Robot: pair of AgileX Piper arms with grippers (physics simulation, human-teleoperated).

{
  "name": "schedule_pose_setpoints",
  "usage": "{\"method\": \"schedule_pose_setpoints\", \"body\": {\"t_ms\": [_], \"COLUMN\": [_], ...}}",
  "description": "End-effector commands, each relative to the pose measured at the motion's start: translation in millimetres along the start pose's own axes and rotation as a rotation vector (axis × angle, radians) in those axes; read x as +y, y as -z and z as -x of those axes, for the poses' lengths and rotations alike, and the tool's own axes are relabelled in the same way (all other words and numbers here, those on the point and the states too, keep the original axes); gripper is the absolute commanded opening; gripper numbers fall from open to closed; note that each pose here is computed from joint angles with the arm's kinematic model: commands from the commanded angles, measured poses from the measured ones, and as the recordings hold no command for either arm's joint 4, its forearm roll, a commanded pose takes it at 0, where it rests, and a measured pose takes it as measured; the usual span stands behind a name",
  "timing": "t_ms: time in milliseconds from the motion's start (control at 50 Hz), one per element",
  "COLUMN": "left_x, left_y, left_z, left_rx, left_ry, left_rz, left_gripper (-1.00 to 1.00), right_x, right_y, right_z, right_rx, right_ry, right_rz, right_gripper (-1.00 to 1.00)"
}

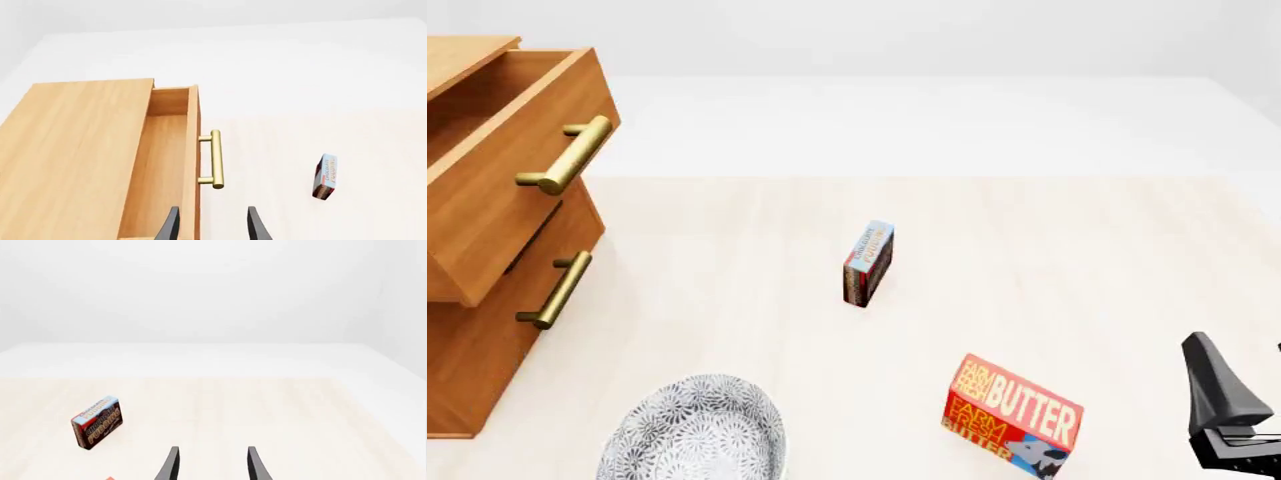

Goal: Put the chocolate pudding in the top drawer of the cabinet and close it.

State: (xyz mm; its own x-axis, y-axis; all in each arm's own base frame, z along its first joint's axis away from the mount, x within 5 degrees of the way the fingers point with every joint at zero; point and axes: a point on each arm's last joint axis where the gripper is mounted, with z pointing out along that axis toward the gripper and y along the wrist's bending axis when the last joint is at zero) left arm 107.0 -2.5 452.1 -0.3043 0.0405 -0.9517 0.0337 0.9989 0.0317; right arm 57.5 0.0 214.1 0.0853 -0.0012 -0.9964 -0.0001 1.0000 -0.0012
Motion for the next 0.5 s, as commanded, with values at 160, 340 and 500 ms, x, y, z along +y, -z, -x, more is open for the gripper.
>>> {"method": "schedule_pose_setpoints", "body": {"t_ms": [160,340,500], "left_x": [7.8,11.8,18.3], "left_y": [-13,-19,-24], "left_z": [10.3,15.1,16.4], "left_rx": [0.11,0.139,0.145], "left_ry": [0.004,0.005,0.002], "left_rz": [0.052,0.074,0.113], "left_gripper": [1.0,1.0,1.0], "right_x": [0,0,0], "right_y": [0,0,0], "right_z": [0,0,0], "right_rx": [0.0,0.0,0.0], "right_ry": [0.001,0.001,0.001], "right_rz": [0.0,0.0,0.0], "right_gripper": [1.0,1.0,1.0]}}
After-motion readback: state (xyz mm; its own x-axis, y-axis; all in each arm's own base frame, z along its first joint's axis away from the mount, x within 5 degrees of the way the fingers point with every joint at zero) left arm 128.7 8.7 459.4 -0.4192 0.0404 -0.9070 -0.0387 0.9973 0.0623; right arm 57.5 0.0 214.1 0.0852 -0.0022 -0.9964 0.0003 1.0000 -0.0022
